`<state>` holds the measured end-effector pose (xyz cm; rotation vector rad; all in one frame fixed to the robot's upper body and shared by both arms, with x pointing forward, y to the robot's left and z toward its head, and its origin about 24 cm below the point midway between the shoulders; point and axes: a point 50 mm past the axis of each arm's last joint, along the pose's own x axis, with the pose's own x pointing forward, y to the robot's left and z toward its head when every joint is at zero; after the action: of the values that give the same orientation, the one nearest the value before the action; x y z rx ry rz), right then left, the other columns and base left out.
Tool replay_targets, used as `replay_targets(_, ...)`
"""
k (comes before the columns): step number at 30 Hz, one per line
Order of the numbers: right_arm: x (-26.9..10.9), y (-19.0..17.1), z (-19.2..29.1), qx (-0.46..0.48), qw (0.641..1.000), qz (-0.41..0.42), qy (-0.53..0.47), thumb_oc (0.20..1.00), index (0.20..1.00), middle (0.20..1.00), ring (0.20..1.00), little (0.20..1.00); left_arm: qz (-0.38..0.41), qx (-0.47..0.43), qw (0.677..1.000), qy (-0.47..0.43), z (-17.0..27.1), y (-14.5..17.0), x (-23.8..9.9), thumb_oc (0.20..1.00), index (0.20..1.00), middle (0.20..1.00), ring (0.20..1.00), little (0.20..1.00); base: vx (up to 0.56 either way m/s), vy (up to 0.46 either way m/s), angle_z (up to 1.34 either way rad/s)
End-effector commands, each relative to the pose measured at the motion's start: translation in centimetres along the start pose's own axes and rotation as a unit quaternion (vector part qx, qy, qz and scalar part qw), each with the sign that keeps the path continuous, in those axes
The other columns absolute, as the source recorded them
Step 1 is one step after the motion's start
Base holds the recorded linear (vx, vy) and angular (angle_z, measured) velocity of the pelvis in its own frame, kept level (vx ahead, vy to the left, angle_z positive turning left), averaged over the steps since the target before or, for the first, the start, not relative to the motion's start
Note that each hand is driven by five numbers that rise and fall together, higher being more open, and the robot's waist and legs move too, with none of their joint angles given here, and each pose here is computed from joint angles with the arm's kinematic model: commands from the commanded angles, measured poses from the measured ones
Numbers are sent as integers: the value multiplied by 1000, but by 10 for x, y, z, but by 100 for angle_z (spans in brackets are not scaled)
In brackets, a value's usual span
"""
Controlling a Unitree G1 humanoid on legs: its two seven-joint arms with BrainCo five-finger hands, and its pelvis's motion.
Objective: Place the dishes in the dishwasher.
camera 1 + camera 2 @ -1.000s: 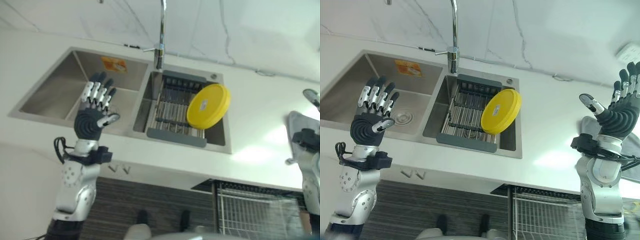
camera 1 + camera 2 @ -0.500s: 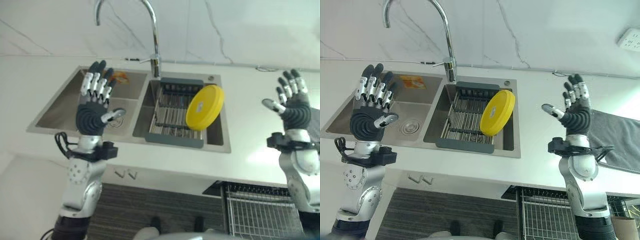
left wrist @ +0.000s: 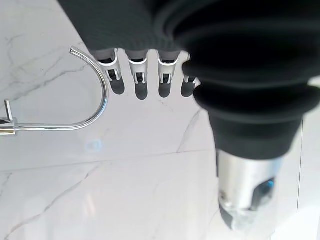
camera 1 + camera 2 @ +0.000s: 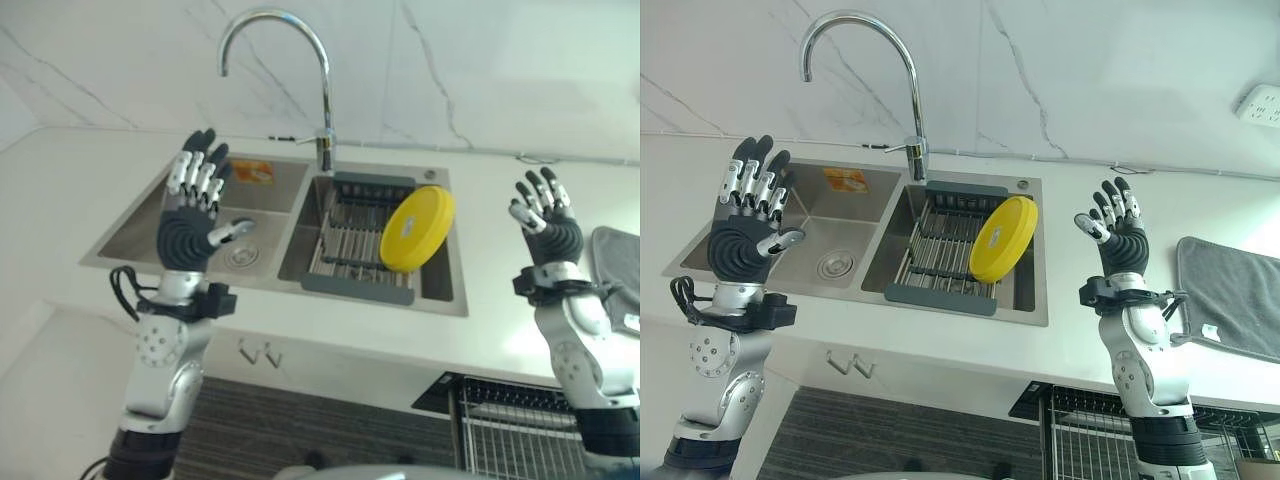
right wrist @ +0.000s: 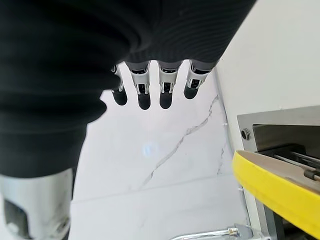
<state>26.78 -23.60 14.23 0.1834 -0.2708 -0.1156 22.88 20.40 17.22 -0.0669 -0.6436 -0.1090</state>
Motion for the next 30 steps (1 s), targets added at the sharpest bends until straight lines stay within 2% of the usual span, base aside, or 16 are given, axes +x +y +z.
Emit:
replay_targets(1, 19, -3, 21, -9, 999, -16, -49, 1000, 1000, 1000, 1000, 1000, -18, 33, 999, -22, 8, 5, 9, 1000, 1000, 1000, 1000, 1000, -9, 1, 5)
replay_targets(9, 23, -10, 9, 6, 999, -40, -10, 1000, 1000, 1000, 1000, 1000, -16, 34, 999, -18, 7, 6, 9, 1000, 1000, 1000, 1000, 1000, 0, -3, 7)
replay_targets(16, 26, -6, -11, 39, 998, -17, 54, 1000, 1000, 1000, 1000, 1000, -18, 30, 999, -13, 4, 5, 10, 1000, 1000, 1000, 1000, 1000, 0, 0, 0)
replay_targets(30, 36, -5, -33, 34, 989, 6, 145, 1000, 1000, 1000, 1000, 1000, -22, 33, 999, -9, 3, 4, 15, 1000, 1000, 1000, 1000, 1000, 0, 0, 0)
